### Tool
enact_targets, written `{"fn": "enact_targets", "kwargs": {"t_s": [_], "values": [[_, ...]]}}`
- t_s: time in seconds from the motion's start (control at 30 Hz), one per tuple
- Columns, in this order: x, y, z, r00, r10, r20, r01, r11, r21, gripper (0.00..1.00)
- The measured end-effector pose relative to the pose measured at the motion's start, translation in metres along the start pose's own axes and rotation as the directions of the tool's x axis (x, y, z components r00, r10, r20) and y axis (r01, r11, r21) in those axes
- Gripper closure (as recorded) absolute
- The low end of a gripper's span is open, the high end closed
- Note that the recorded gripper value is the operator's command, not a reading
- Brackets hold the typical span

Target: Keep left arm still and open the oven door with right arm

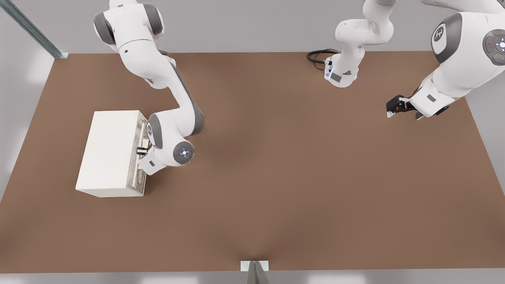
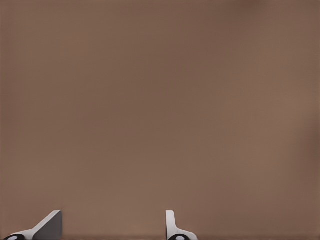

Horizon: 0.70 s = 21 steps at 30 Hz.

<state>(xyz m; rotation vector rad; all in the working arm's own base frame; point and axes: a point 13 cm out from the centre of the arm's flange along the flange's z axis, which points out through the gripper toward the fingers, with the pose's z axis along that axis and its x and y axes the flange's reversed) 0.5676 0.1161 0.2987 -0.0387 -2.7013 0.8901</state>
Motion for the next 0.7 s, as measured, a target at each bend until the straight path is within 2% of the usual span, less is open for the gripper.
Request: {"fn": "enact_targets", "kwargs": {"t_s": [0.03, 0.07, 0.13, 0.2, 0.3, 0.5, 0.7], "values": [[0.006, -0.03, -0.021, 0.999, 0.04, 0.005, -0.039, 0.992, -0.122, 0.79], [0.014, -0.061, -0.04, 0.997, 0.074, 0.007, -0.07, 0.967, -0.244, 0.0], [0.026, -0.106, -0.058, 0.994, 0.113, -0.001, -0.103, 0.909, -0.405, 0.0], [0.024, -0.119, -0.057, 0.994, 0.111, 0.0, -0.098, 0.877, -0.47, 0.0], [0.018, -0.111, -0.075, 0.995, 0.08, 0.055, -0.038, 0.843, -0.537, 0.0], [0.011, -0.1, -0.089, 0.992, 0.032, 0.126, 0.048, 0.81, -0.584, 0.0], [0.008, -0.098, -0.092, 0.986, -0.002, 0.168, 0.101, 0.804, -0.586, 0.0]]}}
